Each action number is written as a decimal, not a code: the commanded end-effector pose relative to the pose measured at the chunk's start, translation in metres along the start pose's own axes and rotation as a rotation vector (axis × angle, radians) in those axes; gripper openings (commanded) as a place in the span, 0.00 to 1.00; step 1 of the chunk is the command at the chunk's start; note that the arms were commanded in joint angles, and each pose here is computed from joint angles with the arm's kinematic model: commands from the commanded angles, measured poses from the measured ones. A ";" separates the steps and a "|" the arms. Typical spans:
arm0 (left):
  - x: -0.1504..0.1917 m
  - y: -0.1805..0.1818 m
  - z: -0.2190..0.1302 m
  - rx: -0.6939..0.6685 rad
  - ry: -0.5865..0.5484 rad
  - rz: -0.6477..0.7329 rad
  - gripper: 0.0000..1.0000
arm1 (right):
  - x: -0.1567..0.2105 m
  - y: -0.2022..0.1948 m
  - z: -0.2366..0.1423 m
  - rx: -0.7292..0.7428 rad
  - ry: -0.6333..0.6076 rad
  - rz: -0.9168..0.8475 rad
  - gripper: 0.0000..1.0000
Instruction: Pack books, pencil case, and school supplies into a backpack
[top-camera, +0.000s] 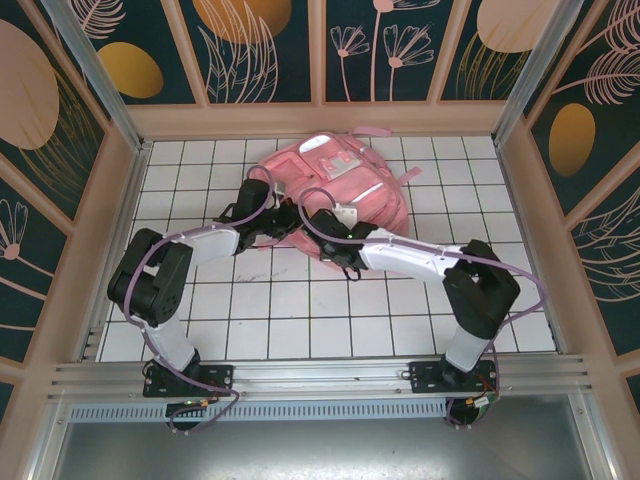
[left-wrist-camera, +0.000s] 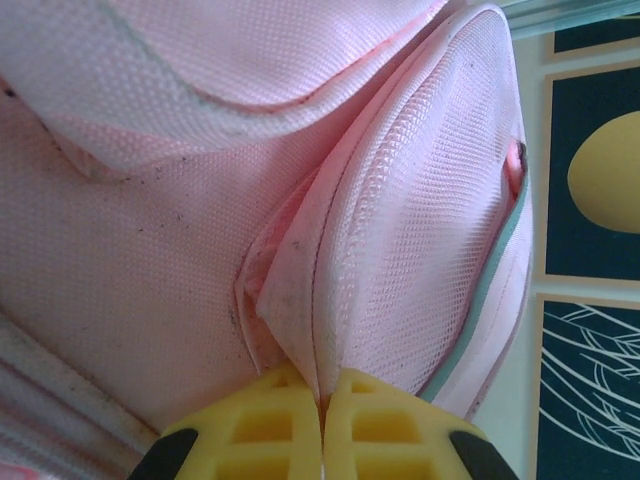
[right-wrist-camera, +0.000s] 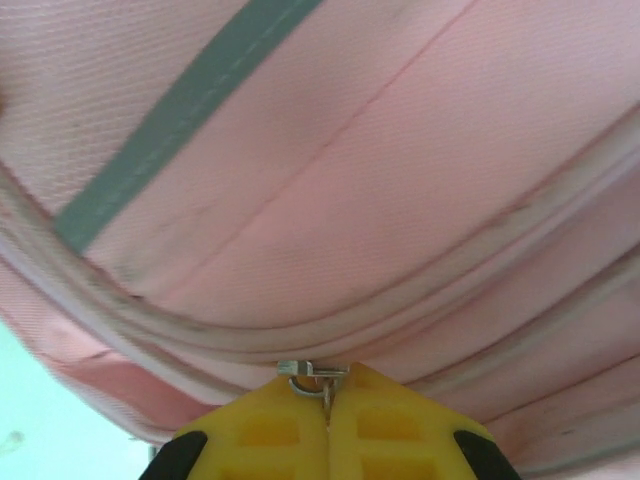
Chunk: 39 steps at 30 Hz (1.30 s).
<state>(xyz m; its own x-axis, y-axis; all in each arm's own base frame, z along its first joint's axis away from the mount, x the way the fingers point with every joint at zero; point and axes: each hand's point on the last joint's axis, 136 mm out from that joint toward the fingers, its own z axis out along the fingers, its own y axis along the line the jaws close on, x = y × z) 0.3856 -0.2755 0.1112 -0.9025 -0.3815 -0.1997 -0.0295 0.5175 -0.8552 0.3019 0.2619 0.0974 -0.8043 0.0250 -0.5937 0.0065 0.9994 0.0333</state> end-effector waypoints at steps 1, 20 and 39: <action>-0.027 0.012 -0.028 -0.068 -0.110 0.051 0.00 | -0.020 -0.044 -0.012 0.097 -0.089 -0.071 0.00; -0.063 0.059 -0.111 -0.260 -0.284 0.009 0.60 | -0.045 0.090 -0.036 -0.522 -0.083 -0.145 0.00; -0.024 0.041 -0.118 -0.035 -0.214 -0.157 0.54 | -0.041 0.171 -0.043 -0.764 -0.013 -0.163 0.00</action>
<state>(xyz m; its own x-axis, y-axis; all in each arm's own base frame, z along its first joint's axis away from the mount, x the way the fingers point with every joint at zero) 0.3401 -0.1475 0.1152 -0.7804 -0.6068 -0.1507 -0.2366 0.5098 -0.8271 0.3121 0.4096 0.1331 -0.7806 -0.1491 -0.6070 -0.4796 0.7657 0.4286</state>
